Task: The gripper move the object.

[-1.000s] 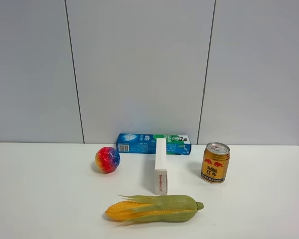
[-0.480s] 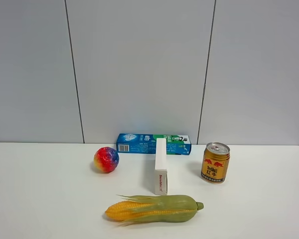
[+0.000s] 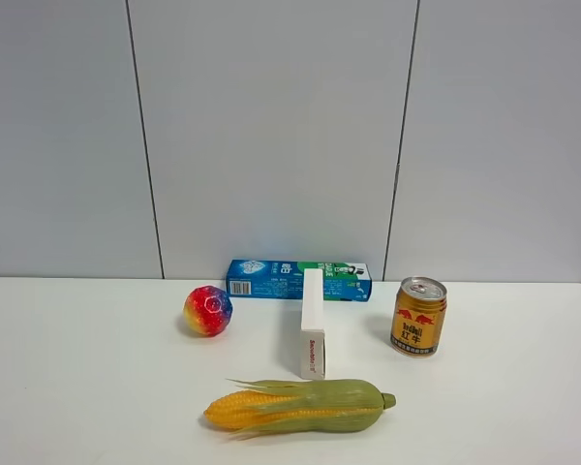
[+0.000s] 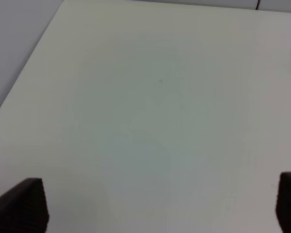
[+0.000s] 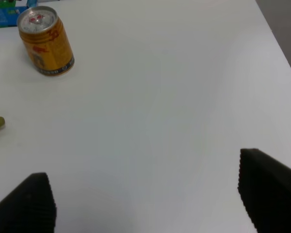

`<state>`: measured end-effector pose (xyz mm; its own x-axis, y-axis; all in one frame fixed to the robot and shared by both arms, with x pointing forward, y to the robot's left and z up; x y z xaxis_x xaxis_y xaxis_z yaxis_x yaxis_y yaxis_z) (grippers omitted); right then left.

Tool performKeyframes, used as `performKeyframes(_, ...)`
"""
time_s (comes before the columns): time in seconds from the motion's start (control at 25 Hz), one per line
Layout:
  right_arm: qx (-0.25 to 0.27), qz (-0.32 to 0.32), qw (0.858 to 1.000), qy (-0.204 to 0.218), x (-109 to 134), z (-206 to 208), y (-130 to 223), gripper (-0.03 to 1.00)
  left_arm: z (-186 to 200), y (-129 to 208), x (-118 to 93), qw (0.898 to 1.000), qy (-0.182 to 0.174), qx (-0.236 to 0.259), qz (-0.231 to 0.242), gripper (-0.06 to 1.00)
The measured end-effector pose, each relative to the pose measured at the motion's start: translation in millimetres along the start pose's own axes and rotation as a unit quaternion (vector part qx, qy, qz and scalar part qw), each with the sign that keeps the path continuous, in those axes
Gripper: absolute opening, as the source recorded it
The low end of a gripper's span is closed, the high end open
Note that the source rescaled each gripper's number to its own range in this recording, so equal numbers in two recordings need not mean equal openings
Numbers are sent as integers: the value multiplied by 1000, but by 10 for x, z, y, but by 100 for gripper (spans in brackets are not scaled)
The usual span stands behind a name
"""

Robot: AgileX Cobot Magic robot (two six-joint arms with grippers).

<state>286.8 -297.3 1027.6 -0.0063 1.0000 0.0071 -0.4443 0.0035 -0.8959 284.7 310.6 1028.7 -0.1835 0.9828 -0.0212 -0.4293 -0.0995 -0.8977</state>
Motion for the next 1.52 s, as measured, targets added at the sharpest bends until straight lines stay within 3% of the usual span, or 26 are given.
performKeyframes(1.52, 0, 0, 1000, -1, 1, 0, 0, 45, 0, 0, 0, 1000, 0, 0, 0, 100)
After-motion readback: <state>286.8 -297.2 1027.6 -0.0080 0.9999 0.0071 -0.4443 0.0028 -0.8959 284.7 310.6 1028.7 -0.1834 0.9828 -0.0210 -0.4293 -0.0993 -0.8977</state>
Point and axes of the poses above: a point on each arm's last joint axis where the gripper is mounted, z pointing back along that axis away from the gripper, x along the wrist's bending axis when the last joint is at zero, y = z × x, the point moved 6 cm from there along -z, pointing out along that axis toward the gripper, and after that the axes turned 1 degree about z, right-handed, at the moved point
